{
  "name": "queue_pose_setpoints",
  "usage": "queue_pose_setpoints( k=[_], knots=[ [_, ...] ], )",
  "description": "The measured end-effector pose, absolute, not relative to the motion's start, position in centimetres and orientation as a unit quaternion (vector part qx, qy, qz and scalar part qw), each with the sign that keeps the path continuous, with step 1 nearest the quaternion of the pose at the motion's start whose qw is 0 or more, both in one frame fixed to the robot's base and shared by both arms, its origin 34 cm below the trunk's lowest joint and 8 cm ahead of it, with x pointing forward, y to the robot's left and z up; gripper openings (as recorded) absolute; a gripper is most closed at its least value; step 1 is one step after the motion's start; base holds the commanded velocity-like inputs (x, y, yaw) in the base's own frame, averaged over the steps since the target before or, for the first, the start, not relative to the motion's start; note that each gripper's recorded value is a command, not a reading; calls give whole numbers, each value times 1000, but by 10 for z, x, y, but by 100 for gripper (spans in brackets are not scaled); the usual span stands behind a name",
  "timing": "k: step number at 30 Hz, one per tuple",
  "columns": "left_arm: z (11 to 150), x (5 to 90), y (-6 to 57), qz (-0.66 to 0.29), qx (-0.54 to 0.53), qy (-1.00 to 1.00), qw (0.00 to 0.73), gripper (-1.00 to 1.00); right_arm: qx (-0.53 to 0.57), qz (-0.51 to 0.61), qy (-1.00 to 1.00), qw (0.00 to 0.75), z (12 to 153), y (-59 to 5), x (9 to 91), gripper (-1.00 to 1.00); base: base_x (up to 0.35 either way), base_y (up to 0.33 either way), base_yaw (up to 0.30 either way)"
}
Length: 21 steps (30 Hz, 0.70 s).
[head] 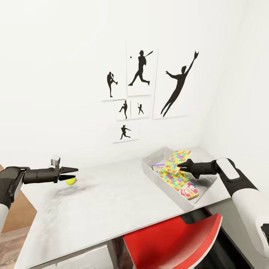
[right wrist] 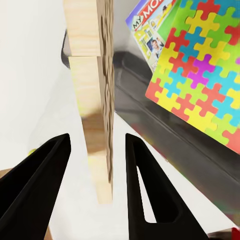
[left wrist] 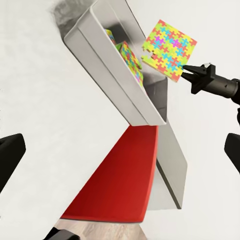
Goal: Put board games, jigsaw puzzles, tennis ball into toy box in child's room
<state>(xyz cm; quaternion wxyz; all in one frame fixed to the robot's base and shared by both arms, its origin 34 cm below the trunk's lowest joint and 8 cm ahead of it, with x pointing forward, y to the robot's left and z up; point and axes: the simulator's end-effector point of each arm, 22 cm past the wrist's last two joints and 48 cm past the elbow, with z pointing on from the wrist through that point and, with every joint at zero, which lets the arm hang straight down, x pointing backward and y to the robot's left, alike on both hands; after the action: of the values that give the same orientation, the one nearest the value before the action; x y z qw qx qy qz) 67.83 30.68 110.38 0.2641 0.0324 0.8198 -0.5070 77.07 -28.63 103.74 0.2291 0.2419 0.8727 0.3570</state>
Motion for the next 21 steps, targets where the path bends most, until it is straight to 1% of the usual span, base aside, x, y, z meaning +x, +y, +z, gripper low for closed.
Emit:
queue_pose_setpoints(
  k=[21],
  knots=[
    [1097, 683, 318, -513, 21, 816, 265, 100, 250, 358, 872, 221, 1022, -289, 776, -100, 0, 0, 0]
  ],
)
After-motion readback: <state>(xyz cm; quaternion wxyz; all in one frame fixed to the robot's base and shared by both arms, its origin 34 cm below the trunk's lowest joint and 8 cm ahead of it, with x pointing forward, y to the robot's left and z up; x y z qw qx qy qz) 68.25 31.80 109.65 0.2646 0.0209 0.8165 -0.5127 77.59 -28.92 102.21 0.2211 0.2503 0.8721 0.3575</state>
